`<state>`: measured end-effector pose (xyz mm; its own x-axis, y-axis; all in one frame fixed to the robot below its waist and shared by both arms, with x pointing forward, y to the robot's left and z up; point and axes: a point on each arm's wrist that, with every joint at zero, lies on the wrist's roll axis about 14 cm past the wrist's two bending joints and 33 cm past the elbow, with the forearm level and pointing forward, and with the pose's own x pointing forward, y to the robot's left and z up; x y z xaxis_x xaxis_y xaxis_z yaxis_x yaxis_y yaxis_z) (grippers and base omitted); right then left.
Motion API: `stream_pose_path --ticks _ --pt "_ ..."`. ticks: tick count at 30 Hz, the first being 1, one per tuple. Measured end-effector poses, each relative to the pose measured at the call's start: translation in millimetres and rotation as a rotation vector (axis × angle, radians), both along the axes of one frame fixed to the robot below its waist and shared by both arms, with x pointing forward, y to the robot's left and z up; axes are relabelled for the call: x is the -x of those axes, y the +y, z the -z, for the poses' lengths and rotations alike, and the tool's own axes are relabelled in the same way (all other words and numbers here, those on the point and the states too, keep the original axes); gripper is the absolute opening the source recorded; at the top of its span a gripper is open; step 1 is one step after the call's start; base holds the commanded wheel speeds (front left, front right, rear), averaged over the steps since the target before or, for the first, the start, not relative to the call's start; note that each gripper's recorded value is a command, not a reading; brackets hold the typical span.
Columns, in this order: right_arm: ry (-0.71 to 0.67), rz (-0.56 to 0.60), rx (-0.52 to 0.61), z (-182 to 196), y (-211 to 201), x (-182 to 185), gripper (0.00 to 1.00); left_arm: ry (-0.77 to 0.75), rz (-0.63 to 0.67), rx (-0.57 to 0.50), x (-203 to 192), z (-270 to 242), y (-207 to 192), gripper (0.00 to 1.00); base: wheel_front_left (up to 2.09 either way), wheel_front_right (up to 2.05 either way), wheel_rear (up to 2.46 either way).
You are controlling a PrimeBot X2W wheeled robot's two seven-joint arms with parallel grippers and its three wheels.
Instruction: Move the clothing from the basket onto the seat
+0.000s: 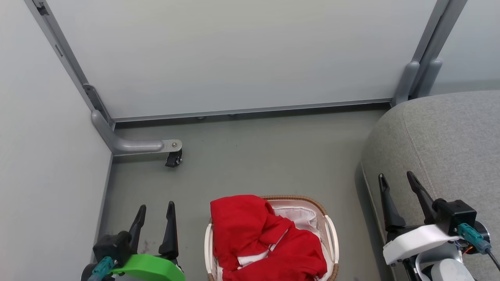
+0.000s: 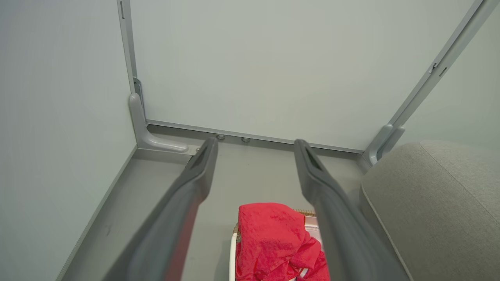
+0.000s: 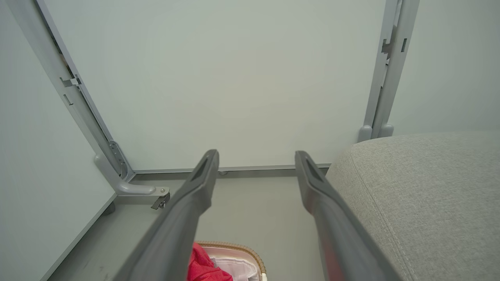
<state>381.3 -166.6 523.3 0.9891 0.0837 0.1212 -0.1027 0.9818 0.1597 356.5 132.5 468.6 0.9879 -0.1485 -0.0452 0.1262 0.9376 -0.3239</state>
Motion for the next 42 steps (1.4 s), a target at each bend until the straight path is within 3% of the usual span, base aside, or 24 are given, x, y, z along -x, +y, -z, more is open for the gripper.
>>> stream_pose_path --ticks 18,42 --pt "-0.011 -0.017 0.116 3.7 4.7 0.9 1.00 -0.021 0.038 -0.100 3.3 3.4 -6.7 1.00 0.00 0.00 0.00" --pt "0.018 -0.015 0.101 12.6 3.7 1.9 1.00 -0.011 0.034 -0.098 4.2 6.2 -5.4 1.00 0.00 0.00 0.00"
